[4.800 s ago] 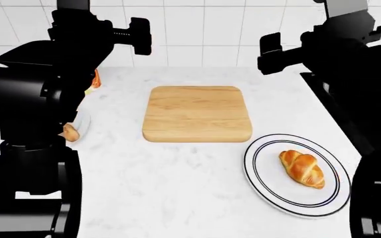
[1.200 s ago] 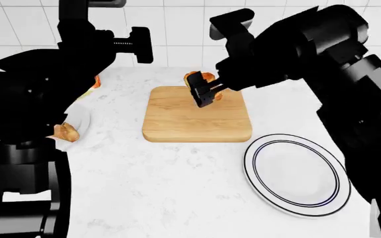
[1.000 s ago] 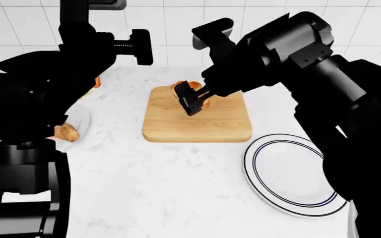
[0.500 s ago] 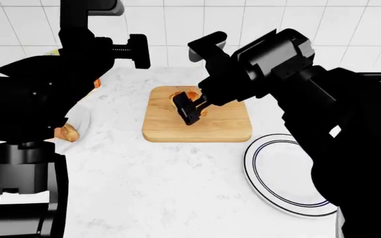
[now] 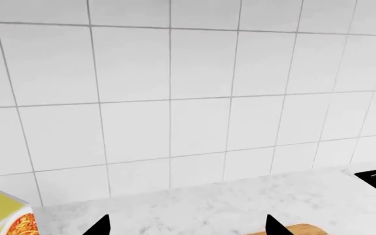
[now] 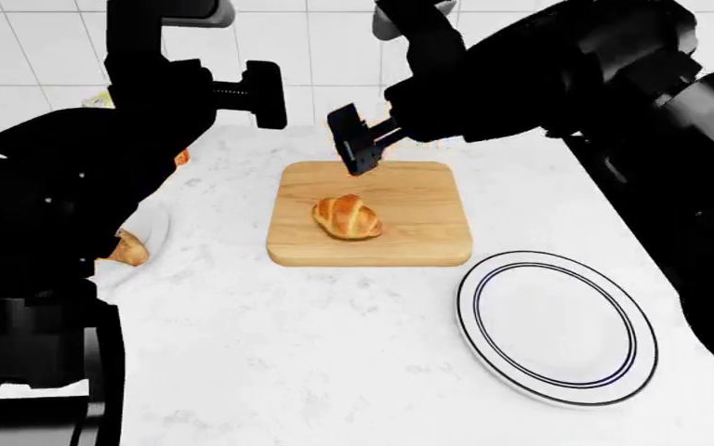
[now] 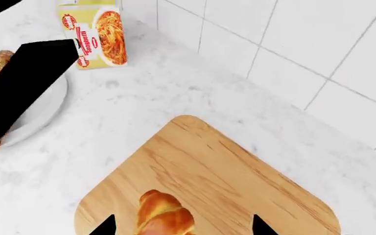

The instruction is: From the different types of pastries on the counter, select a croissant and place it on the cutting board. Then retrieve a jar of jam from the cabinet and place it alongside the croissant on the cutting board.

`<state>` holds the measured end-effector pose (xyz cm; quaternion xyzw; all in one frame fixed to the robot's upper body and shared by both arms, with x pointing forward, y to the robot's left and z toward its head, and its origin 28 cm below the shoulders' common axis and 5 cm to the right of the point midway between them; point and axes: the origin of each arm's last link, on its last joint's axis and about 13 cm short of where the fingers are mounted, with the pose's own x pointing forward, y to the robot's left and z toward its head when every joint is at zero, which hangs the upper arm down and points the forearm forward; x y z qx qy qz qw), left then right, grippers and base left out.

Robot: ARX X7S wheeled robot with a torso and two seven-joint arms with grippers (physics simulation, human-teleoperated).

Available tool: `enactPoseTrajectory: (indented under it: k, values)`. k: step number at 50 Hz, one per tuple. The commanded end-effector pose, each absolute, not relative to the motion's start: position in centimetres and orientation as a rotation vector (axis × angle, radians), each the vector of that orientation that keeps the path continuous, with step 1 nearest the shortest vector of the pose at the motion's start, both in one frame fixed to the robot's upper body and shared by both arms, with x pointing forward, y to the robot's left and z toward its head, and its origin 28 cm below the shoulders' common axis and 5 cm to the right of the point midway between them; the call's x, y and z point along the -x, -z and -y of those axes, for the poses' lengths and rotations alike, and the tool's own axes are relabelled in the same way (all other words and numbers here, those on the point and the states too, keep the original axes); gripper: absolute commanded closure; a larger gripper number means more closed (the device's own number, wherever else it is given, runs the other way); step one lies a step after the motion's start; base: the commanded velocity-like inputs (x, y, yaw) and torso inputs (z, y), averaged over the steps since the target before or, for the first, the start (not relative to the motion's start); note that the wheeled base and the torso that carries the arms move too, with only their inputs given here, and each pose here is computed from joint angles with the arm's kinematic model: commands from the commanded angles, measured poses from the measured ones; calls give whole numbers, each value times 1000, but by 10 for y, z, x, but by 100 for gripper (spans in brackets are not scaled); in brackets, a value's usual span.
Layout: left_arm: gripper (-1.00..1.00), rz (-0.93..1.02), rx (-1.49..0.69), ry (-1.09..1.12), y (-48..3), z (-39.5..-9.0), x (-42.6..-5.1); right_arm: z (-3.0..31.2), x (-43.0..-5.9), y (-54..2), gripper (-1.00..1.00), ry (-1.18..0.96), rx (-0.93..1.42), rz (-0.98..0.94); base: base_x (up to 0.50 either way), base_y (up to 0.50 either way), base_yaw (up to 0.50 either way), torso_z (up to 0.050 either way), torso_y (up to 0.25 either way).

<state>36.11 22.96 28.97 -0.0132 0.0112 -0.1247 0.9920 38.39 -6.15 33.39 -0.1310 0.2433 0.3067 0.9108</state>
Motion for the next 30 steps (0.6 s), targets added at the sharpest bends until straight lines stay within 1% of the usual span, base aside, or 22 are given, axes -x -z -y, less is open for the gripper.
enactPoseTrajectory:
  k: [1,7,15,19,25,30]
  values:
    - [-100,40,-20,273,-298,-222,-342,89,-308,-390,-100,-532,278,-190,0,0,0,0,0]
    - [-100,54,-35,278,-300,-219,-337,103,-268,-419,-100,-474,243,61,0,0,0,0,0]
    - [-100,47,-20,281,-300,-218,-338,116,-238,-453,-100,-396,171,332,0,0,0,0,0]
    - [-100,66,33,290,-303,-221,-334,120,-224,-463,-100,-319,137,472,0,0,0,0,0]
    - [-100,82,115,292,-307,-225,-321,125,-215,-462,-100,-191,99,579,0,0,0,0,0]
    - [-100,80,125,320,-306,-223,-315,128,-207,-464,-100,-124,76,630,0,0,0,0,0]
